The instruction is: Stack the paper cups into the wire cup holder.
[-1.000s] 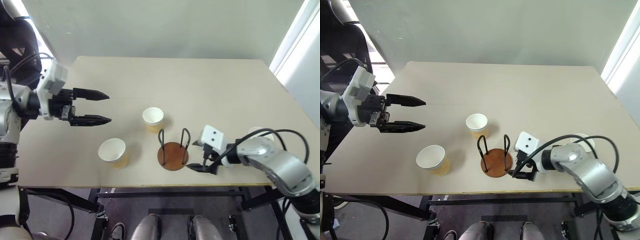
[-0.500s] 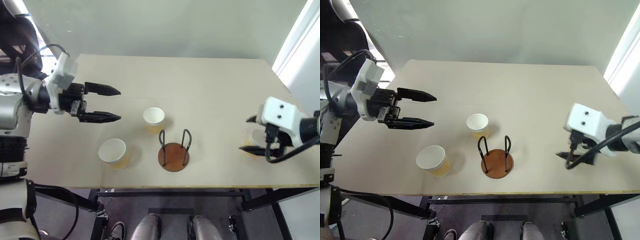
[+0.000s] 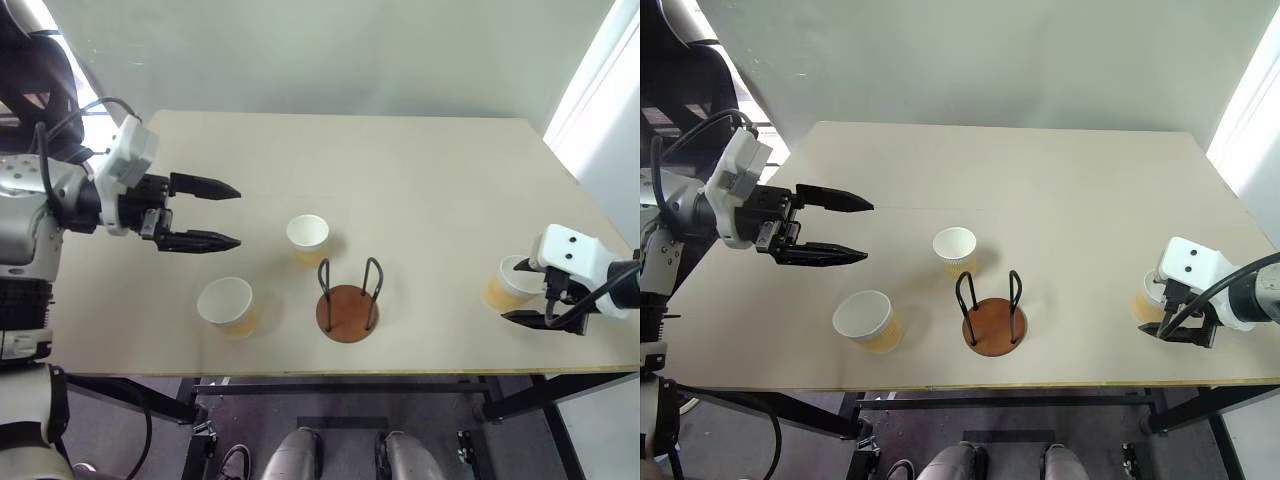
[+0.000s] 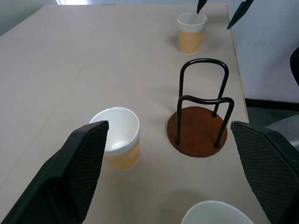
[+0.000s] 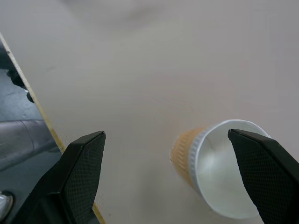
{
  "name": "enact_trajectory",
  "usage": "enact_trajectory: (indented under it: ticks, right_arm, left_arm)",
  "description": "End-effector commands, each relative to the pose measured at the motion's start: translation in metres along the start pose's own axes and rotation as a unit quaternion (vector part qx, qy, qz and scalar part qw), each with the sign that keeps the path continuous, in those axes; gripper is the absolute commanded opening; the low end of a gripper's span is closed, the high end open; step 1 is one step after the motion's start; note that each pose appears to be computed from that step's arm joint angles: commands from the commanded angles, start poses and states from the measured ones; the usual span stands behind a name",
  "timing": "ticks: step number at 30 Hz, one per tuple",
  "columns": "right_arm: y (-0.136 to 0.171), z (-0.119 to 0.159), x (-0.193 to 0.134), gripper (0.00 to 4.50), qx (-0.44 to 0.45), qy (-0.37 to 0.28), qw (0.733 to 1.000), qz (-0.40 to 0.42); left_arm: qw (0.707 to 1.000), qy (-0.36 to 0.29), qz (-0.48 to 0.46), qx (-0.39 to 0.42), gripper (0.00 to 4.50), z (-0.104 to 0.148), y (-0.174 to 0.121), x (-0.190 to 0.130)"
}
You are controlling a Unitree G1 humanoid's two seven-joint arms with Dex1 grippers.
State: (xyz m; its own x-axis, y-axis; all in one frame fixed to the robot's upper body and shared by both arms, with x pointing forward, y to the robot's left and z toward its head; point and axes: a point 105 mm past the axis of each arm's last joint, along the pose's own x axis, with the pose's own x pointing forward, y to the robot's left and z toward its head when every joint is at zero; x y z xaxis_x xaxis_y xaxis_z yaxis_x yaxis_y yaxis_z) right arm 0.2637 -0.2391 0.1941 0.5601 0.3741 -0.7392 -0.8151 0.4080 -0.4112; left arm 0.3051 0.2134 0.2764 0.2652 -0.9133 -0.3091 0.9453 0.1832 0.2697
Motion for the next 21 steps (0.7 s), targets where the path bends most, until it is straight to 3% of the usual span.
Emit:
enact_trajectory:
  ticks: [1,13,16,21]
  right_arm:
    - [-0.01,-0.003,0.001,4.33,-0.018,0.008,1.0,-0.018]
    - [-0.013,-0.017,0.019,4.33,-0.021,0.021,1.0,0.006]
    - [-0.015,-0.021,0.022,3.81,-0.022,0.025,0.999,0.008]
    - [-0.016,-0.022,0.025,2.07,-0.022,0.026,0.999,0.011]
  left_arm:
    - [1.0,-0.005,-0.009,0.027,4.5,0.014,-0.006,-0.006]
    - [0.999,-0.003,-0.053,-0.005,4.5,0.013,-0.032,-0.009]
    - [0.998,0.004,-0.066,-0.014,4.5,0.012,-0.041,-0.01]
    - [0.997,-0.001,-0.071,-0.018,4.5,0.012,-0.046,-0.01]
